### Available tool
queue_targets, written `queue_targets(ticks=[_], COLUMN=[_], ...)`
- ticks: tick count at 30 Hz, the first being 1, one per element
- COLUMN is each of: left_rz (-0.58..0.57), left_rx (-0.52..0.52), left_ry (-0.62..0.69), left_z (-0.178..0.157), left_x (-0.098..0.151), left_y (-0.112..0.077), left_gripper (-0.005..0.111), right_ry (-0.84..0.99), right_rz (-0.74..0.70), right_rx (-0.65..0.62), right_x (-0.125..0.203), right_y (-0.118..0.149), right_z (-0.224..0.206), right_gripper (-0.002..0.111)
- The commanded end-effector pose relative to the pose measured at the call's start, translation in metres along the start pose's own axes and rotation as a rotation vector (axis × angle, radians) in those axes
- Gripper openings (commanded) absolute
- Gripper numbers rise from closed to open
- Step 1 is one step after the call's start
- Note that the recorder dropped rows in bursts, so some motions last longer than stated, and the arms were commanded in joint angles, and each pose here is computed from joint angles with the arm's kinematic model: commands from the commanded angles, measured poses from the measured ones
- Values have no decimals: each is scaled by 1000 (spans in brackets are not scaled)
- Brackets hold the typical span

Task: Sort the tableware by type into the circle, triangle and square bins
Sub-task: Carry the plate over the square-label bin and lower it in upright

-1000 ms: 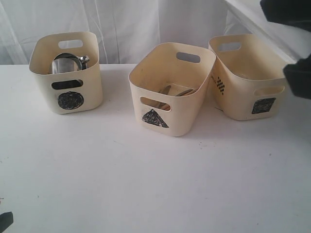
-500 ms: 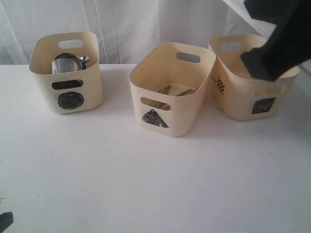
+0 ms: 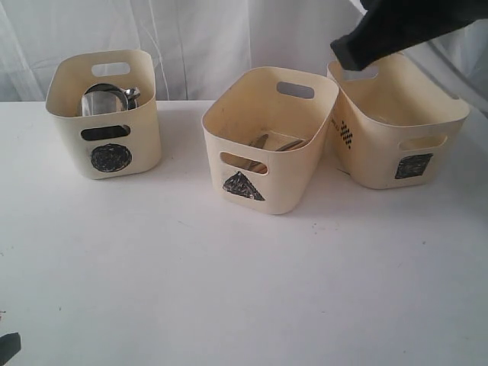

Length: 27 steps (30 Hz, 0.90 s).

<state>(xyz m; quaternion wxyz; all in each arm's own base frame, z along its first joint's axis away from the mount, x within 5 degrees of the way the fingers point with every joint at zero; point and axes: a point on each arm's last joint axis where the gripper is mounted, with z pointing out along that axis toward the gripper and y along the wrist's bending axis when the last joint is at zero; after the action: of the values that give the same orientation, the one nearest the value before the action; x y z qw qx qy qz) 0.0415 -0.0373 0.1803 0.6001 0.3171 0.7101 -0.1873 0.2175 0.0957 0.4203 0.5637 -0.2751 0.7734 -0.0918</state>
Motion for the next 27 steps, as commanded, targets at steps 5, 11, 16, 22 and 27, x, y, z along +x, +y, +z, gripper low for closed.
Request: queue_targets(ticks=[5,11,16,22,27], left_rz=[-10,-10,-10,-10,-10], left_rx=[7,7,7,7,7], left_ry=[-7,-7,-7,-7,-7], left_z=[0,0,0,0,0], left_x=[0,0,0,0,0], left_y=[-1,-1,-1,-1,-1], left_gripper=[41,41,41,41,41], right_ry=[-121,-126,-153,-144,-101], right_rz=[72,119,119,120,130], right_rx=[68,101,113,116,121], right_x=[8,25,38,51,65], right_y=[-38,-55,-58,-60,-64], right_z=[54,101,136,162,175], right_gripper=[0,0,0,0,0])
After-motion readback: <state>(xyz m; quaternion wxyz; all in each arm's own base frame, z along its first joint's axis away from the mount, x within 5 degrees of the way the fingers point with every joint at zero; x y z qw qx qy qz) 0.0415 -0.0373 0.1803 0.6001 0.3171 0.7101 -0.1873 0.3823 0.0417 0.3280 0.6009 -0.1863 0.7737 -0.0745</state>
